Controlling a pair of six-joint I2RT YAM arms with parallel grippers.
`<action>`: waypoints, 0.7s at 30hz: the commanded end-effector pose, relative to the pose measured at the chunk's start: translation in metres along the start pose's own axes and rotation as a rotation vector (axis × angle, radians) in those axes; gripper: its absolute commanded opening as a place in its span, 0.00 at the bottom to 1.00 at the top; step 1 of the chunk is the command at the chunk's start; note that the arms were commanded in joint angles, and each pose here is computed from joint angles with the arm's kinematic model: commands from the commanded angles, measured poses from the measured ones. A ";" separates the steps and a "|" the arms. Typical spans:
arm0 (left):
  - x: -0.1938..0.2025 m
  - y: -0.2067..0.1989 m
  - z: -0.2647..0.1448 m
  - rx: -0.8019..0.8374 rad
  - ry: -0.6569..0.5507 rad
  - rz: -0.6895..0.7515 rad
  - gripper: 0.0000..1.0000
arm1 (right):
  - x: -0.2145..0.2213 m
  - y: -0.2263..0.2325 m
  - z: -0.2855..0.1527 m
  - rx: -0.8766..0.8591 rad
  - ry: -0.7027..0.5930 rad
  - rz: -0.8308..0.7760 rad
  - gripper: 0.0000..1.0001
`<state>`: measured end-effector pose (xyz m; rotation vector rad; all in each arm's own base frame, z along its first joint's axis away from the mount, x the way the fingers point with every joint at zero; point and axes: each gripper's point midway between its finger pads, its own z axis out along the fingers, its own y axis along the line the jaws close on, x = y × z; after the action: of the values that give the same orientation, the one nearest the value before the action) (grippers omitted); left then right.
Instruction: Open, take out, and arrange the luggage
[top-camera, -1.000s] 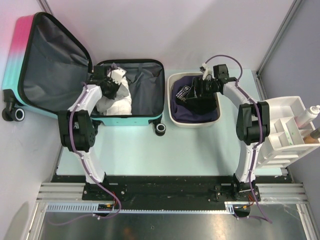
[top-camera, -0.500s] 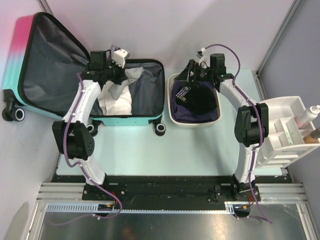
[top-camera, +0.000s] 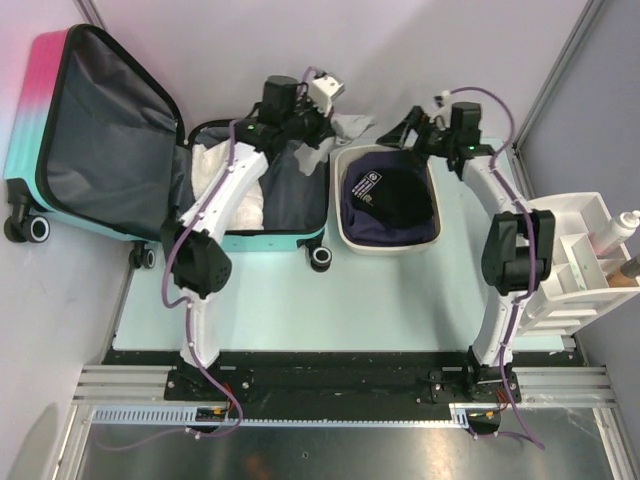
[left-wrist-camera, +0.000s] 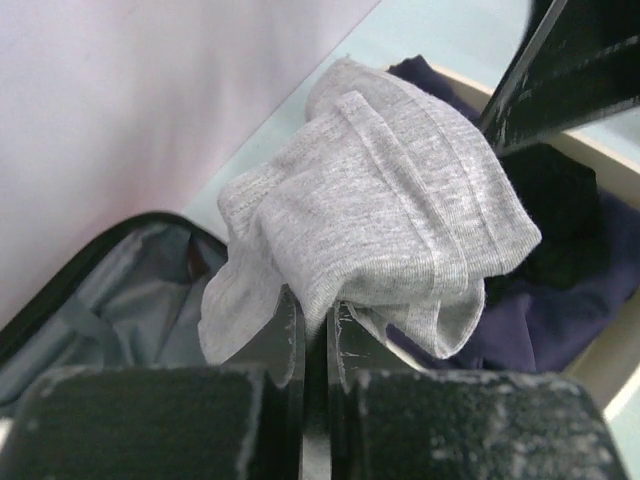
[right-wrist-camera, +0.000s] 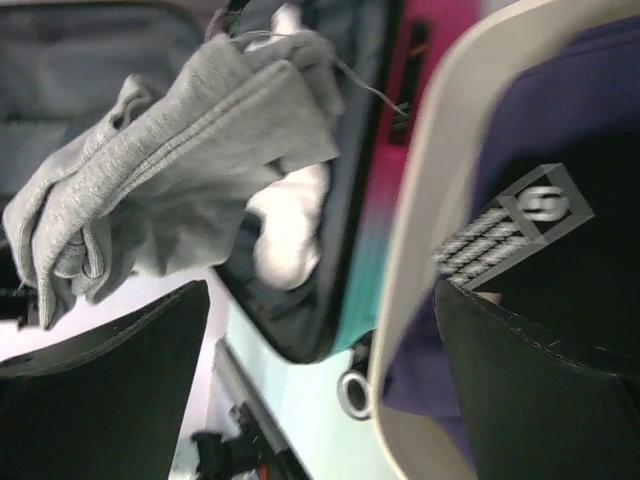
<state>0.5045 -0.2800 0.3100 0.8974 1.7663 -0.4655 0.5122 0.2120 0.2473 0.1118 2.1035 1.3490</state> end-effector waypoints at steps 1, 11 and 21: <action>-0.048 -0.007 0.020 -0.084 -0.099 0.072 0.00 | -0.062 -0.020 -0.073 0.241 -0.244 -0.113 1.00; 0.036 -0.119 0.140 -0.046 0.068 0.193 0.00 | -0.084 -0.048 -0.138 0.485 -0.355 -0.234 1.00; 0.030 -0.172 0.130 0.213 -0.012 -0.035 1.00 | -0.057 -0.062 -0.129 0.466 -0.235 -0.271 1.00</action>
<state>0.4423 -0.4606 0.0821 1.1709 1.9609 -0.4575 0.5108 0.0537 0.2566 0.2551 2.0934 0.6403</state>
